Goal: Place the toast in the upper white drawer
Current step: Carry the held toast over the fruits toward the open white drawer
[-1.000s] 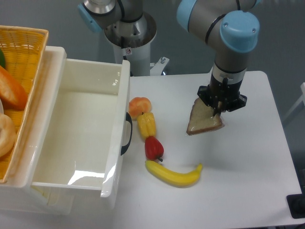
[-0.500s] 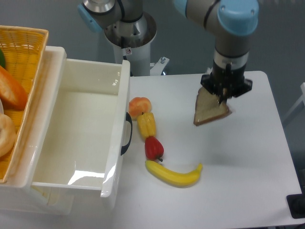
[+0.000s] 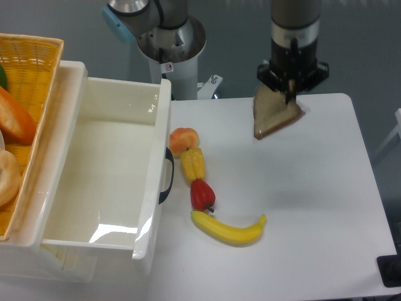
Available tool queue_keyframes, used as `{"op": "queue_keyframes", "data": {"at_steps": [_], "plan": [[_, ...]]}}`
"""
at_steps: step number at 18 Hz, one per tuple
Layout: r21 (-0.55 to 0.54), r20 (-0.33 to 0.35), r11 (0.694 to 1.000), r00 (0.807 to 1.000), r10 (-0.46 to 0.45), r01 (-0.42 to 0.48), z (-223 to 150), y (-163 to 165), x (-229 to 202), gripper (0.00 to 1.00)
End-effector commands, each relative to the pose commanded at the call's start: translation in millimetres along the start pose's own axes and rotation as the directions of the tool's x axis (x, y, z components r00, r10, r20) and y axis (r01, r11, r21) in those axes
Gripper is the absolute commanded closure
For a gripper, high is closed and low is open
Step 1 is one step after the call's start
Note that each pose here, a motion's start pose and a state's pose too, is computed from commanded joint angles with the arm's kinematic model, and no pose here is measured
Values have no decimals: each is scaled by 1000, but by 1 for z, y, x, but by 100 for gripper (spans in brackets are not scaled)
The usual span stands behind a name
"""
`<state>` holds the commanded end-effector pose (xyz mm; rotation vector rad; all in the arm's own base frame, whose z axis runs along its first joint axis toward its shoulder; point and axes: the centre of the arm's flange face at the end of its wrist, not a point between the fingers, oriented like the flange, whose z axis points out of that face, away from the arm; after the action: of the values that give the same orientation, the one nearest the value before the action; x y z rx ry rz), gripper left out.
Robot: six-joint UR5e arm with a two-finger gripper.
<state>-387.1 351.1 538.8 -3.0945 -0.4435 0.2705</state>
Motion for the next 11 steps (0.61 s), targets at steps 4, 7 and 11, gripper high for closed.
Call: {"op": "queue_keyframes", "data": {"at_steps": [4, 7, 11], "plan": [[40, -9, 999, 1000, -12, 12, -14, -20, 39, 100], [85, -30, 996, 999, -20, 22, -26, -32, 58, 100], [134, -67, 991, 997, -23, 32, -36, -44, 76, 100]]}}
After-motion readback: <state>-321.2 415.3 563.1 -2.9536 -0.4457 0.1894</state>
